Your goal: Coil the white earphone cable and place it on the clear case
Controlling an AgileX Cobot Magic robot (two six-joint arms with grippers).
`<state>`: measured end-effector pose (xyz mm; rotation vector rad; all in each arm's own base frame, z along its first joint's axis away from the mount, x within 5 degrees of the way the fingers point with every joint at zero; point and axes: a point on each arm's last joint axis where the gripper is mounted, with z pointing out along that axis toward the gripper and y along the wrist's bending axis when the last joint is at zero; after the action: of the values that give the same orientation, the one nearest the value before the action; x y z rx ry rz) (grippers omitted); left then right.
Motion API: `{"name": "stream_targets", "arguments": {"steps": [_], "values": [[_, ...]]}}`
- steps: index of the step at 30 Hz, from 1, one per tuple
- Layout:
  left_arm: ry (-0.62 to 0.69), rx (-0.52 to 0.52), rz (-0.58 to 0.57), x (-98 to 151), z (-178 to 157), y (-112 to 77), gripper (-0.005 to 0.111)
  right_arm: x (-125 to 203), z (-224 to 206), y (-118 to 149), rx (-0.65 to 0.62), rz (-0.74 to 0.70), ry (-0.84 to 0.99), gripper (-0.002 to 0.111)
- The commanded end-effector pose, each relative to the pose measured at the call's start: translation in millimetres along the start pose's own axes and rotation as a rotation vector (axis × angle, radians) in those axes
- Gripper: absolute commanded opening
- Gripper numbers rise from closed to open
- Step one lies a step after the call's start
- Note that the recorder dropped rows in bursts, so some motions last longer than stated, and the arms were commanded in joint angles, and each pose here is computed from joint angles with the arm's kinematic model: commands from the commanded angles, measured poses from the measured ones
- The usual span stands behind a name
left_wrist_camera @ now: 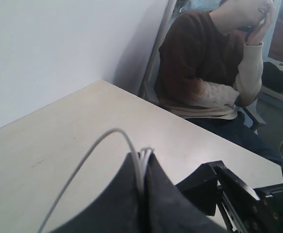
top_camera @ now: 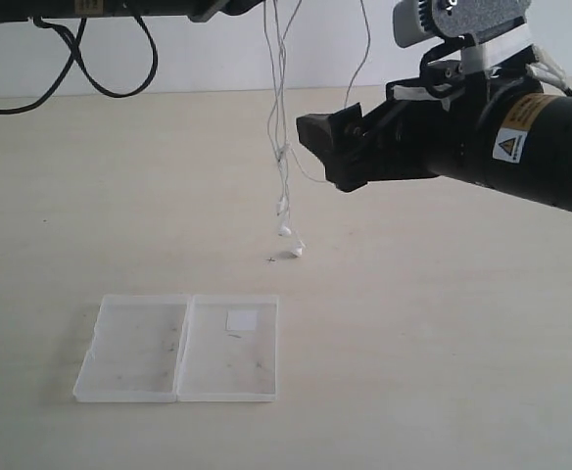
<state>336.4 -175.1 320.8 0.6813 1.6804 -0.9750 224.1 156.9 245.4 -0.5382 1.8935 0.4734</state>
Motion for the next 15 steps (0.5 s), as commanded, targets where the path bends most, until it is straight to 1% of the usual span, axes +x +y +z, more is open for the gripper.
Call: {"name": "stream_targets", "arguments": {"steps": [1, 4, 10, 15], "values": [[-0.021, 0.004, 0.001, -4.5, -1.6, -1.1, 0.000, -4.0, 1.2, -0.2, 0.003, -0.008, 0.003, 0.088], [-0.021, 0.004, 0.001, -4.5, -1.6, -1.1, 0.000, -5.2, 1.3, 0.0, 0.002, -0.033, -0.003, 0.088], [-0.026, 0.004, -0.005, -4.9, -1.6, -1.1, 0.000, -5.4, 1.3, 0.1, 0.002, -0.035, -0.006, 0.088], [-0.050, 0.010, -0.030, -7.1, -1.7, -1.5, 0.000, -9.1, 1.2, 0.2, -0.002, -0.086, -0.046, 0.088]]}}
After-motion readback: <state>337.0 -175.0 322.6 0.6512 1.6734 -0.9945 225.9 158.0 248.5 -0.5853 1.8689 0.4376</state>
